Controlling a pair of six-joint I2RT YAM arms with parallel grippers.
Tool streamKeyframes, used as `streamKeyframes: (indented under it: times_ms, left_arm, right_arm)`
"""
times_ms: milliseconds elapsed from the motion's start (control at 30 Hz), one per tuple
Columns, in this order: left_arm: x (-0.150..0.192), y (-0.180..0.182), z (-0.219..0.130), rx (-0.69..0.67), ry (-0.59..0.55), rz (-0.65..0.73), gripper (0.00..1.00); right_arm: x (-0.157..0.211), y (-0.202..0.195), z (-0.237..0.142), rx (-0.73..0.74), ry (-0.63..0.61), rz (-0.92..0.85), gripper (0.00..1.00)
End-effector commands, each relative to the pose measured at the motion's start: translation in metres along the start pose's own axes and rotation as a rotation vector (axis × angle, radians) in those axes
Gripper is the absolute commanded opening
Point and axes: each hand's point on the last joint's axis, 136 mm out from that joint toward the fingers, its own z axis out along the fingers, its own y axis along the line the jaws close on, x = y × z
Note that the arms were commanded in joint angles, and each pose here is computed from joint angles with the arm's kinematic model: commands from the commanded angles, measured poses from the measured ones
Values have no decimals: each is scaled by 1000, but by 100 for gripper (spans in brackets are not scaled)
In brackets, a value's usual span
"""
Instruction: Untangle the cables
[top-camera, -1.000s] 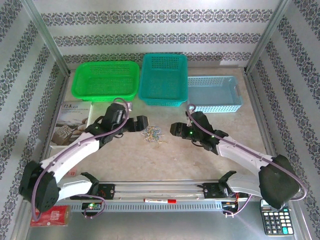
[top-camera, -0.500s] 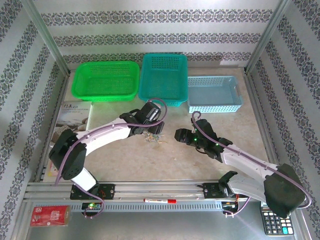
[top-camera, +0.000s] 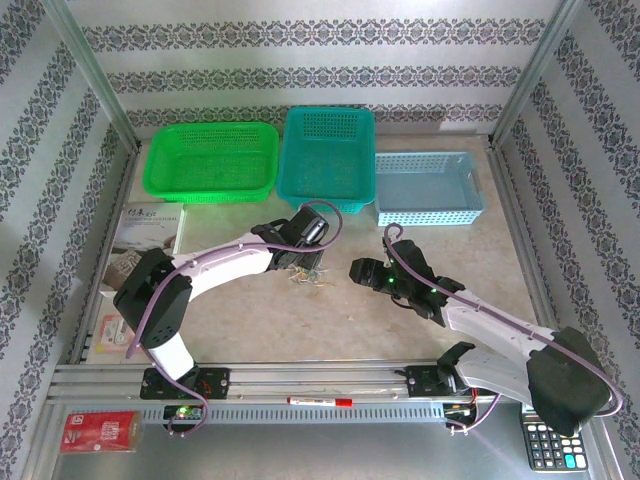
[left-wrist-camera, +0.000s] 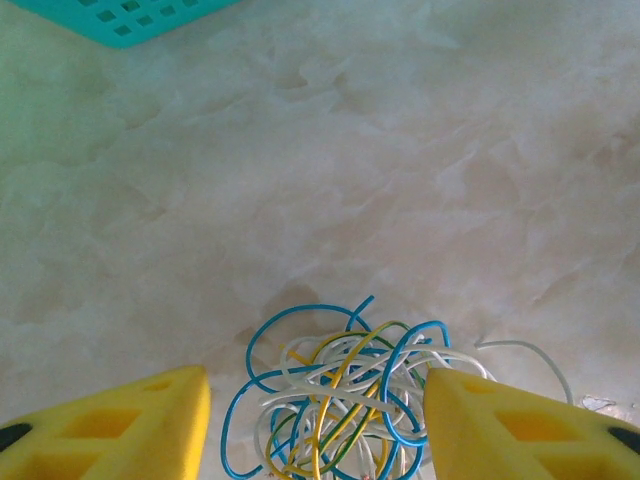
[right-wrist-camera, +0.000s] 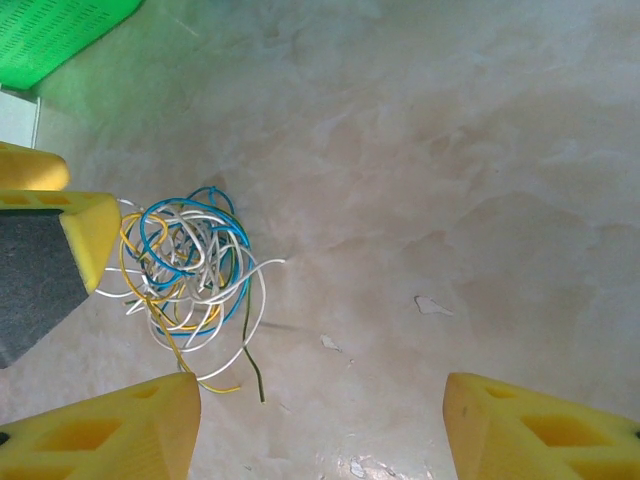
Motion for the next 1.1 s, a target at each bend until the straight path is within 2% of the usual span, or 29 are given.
streamKeyframes:
  times_ms: [0,233,400,567,767,1067]
  left_arm:
    - [-2,-4,-1,-6,9,31,57]
    - [2,-2,4,-18,13,34,48]
    - [2,-2,7,-19,12,41,38]
    - [-1,-2,8,-23,2,45,23]
    - [-8,-1,3,-30,-18,49,0]
    - [-45,-5,-51,50,-141,-2,0]
  right_arm:
    - [-2,-6,0,17,-22,16,66]
    - [1,-9,1,23,-19,22,66]
    - [0,-9,0,21,-22,24,66]
    - [-1,-7,-1,17,-25,26,66]
    - [-2,-5,-2,10,-25,21,66]
    - [-7,15,-3,-39,-24,-53,66]
